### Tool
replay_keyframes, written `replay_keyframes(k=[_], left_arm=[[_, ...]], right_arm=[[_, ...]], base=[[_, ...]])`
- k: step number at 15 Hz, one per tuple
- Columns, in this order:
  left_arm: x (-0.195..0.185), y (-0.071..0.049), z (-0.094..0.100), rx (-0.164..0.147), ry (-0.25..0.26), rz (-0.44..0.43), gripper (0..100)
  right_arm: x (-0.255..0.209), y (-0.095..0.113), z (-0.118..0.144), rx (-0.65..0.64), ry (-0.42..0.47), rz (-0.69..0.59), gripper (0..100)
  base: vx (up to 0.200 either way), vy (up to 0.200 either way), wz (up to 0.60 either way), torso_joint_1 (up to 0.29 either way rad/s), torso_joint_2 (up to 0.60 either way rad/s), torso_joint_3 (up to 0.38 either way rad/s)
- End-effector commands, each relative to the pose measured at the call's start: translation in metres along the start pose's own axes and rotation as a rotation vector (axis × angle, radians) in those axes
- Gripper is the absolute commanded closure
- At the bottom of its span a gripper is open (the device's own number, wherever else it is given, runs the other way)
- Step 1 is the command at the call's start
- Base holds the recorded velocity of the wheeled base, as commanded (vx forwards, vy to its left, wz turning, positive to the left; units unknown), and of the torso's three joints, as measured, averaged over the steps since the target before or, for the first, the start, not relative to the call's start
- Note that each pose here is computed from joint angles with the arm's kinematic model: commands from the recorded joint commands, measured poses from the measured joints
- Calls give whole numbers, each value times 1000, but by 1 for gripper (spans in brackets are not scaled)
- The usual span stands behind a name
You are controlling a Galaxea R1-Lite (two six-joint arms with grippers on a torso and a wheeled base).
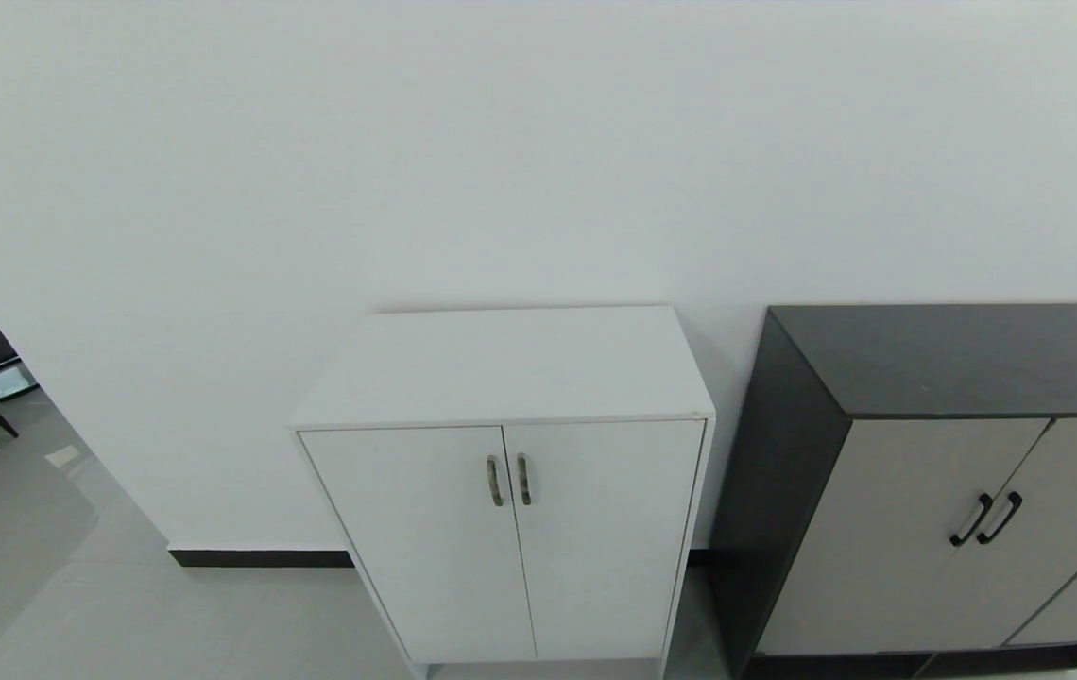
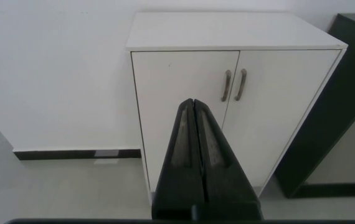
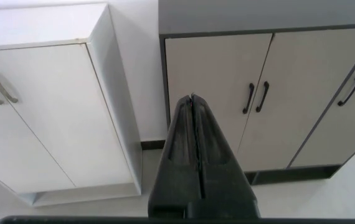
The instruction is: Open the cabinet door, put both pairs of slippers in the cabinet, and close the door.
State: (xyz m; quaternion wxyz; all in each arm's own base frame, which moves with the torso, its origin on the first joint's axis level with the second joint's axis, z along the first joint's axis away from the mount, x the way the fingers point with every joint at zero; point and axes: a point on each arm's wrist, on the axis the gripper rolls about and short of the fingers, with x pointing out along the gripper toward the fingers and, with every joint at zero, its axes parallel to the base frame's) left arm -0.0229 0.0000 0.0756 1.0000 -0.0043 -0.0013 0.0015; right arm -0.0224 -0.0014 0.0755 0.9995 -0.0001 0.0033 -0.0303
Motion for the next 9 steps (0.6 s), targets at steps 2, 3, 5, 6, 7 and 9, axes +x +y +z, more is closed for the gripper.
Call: replay_keyframes(k=[2, 3, 5, 6, 7, 9], left_arm=[[0, 0, 0, -1, 1, 0, 100], [0, 0, 0, -1, 1, 0, 100], [0, 0, 0, -1, 1, 0, 100], [0, 0, 0, -1, 1, -1, 100], [0, 0, 0, -1, 1, 0, 100], [0, 0, 0, -1, 1, 0, 100]], right_arm=[[0, 0, 0, 0, -4, -1, 100], [0, 0, 0, 2, -4, -2, 100], [0, 0, 0, 19, -5, -2, 100], [0, 0, 0, 23, -5, -2, 100], [0, 0, 0, 23, -5, -2, 100], [0, 0, 0, 23, -5, -2, 100]], base=[[0, 0, 0, 0, 0, 0], [0, 0, 0, 0, 0, 0], [0, 0, 0, 0, 0, 0], [0, 0, 0, 0, 0, 0], [0, 0, 0, 0, 0, 0], [0, 0, 0, 0, 0, 0]])
